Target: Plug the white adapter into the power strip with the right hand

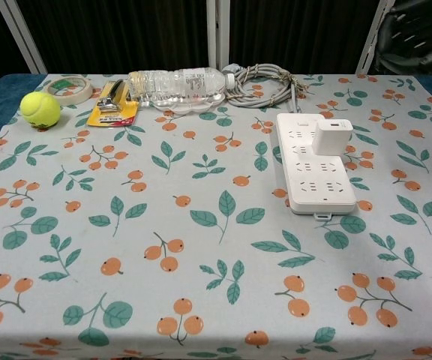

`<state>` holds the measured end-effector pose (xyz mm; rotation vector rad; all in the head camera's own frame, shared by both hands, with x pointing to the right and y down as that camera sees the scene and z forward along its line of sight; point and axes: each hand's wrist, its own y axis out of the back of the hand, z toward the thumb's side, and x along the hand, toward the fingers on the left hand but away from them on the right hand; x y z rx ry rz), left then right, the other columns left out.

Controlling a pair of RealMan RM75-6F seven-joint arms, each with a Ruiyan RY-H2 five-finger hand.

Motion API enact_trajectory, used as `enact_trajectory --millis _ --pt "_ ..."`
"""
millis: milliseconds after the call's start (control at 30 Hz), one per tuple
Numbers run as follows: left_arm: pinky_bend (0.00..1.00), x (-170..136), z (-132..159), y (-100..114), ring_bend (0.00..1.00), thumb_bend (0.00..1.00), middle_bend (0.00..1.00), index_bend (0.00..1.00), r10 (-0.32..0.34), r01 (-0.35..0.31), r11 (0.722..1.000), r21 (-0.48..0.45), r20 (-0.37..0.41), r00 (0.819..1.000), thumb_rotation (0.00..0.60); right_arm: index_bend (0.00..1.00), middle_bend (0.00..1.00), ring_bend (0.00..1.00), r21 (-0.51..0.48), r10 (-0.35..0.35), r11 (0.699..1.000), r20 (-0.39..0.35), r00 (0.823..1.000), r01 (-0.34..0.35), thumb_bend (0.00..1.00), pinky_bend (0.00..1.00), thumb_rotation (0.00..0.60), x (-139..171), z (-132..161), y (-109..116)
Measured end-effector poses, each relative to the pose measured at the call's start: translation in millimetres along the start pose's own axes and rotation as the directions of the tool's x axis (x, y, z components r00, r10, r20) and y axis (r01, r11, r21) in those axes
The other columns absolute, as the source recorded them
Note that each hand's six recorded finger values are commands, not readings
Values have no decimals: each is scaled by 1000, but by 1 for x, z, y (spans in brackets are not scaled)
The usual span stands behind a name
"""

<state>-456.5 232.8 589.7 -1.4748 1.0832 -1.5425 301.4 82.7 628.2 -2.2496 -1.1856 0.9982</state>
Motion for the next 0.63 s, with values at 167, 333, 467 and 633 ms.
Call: enact_trajectory --millis 167,333,467,633 --pt "0 4 4 2 0 101 0 25 26 -26 1000 17 1 1000 600 0 46 0 359 -59 932 53 997 36 247 0 600 41 -17 20" --pt "0 4 8 4 0 101 0 25 46 -46 999 18 6 999 600 0 11 0 557 -159 827 110 981 72 247 0 600 95 -30 40" --pt "0 1 8 5 0 100 0 25 46 -46 999 13 4 999 600 0 0 0 590 -230 801 149 962 100 247 0 600 139 -37 47" --pt "0 1 9 5 0 101 0 25 44 -44 999 18 6 999 600 0 0 0 590 -253 802 193 948 94 254 0 600 168 -45 44"
